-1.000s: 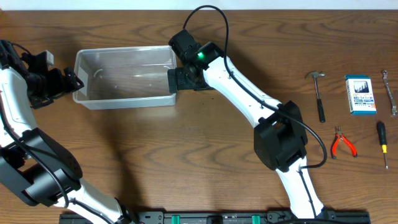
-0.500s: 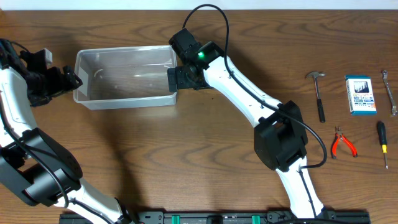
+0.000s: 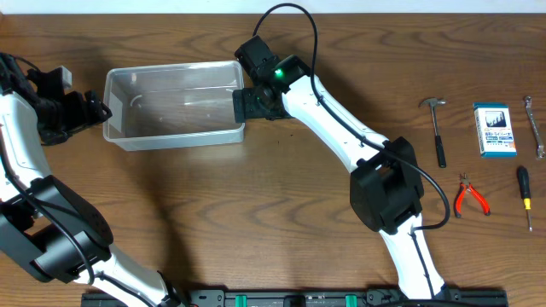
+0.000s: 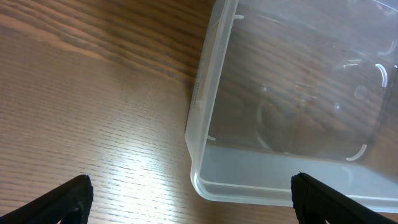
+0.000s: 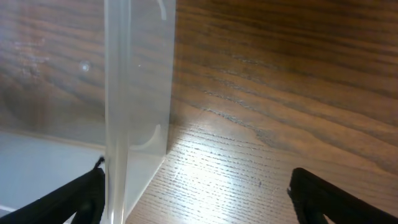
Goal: Pack container
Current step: 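Lower the right gripper and pinch the container's right wall, then drag the container rightward to the table center with the right gripper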
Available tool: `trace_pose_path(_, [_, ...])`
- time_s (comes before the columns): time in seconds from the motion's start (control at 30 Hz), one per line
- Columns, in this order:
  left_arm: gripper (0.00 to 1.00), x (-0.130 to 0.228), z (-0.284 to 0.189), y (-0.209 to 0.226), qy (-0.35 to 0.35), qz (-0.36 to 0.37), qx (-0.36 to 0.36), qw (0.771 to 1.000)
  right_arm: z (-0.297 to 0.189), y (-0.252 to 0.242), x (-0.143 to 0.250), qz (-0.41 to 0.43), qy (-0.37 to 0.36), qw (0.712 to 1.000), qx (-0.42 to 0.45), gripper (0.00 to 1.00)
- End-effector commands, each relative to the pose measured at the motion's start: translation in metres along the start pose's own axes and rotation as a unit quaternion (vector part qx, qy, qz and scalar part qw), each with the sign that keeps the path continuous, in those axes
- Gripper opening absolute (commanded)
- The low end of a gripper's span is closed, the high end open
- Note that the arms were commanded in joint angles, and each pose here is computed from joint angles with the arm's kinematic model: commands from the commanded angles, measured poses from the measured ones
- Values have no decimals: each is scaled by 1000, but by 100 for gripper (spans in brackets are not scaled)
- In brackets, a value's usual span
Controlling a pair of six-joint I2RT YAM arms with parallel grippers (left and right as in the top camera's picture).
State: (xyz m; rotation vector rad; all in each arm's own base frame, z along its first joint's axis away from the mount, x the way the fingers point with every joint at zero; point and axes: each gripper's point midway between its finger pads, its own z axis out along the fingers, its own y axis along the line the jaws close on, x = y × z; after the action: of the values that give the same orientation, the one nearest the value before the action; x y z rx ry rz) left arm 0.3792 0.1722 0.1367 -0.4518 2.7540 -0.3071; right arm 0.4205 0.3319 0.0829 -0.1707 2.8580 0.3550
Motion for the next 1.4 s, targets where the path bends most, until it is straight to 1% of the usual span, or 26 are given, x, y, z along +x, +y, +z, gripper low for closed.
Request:
trace_pose_path(0.0, [92, -2, 0, 2, -1, 2, -4, 1000, 0, 0, -7, 1, -7, 1000, -3, 86])
trace_pose_path(0.07, [93, -2, 0, 2, -1, 2, -4, 1000, 0, 0, -7, 1, -8, 1000, -3, 74])
trace_pose_path(0.17, [93, -2, 0, 2, -1, 2, -4, 1000, 0, 1, -8, 1, -10, 1000, -5, 61])
trace_pose_path(0.2, [93, -2, 0, 1, -1, 2, -4, 1000, 0, 1, -8, 1, -11, 1000, -6, 54])
trace_pose_path(0.23, [93, -2, 0, 1, -1, 2, -4, 1000, 0, 2, -9, 1, -12, 1000, -6, 50])
trace_pose_path(0.27, [93, -2, 0, 2, -1, 2, -4, 1000, 0, 2, -10, 0, -14, 1000, -7, 42])
trace_pose_path(0.47, [92, -2, 0, 2, -1, 2, -4, 1000, 0, 3, -11, 0, -17, 1000, -9, 17])
trace_pose_path(0.53, [92, -2, 0, 2, -1, 2, -4, 1000, 0, 3, -11, 0, -17, 1000, -9, 10])
trace_pose_path(0.57, [93, -2, 0, 2, -1, 2, -4, 1000, 0, 3, -12, 0, -17, 1000, -9, 4])
trace_pose_path(0.6, [92, -2, 0, 2, -1, 2, -4, 1000, -1, 3, -12, 0, -18, 1000, -10, 1])
trace_pose_path(0.73, [91, -2, 0, 2, -1, 2, -4, 1000, -1, 4, -13, 0, -21, 1000, -11, 1])
trace_pose_path(0.8, [86, -2, 0, 2, -1, 2, -4, 1000, -1, 5, -14, -1, -23, 1000, -12, 1])
trace_pose_path(0.83, [80, -2, 0, 2, -1, 2, -4, 1000, -1, 5, -14, -4, -24, 1000, -13, 1])
trace_pose_path(1.0, [41, -2, 0, 2, -1, 2, -4, 1000, -2, 8, -18, -25, -36, 999, -8, 1])
trace_pose_path(1.07, [23, -2, 0, 2, 0, 2, -4, 1000, -3, 6, -20, -26, -44, 999, 2, 1])
trace_pose_path(1.13, [13, -2, 0, 2, 0, 2, -4, 1000, -5, 5, -21, -28, -49, 998, 6, 1])
trace_pose_path(1.37, [13, -2, 0, 2, 0, 2, -4, 1000, -18, 8, -27, -29, -62, 998, 0, 1])
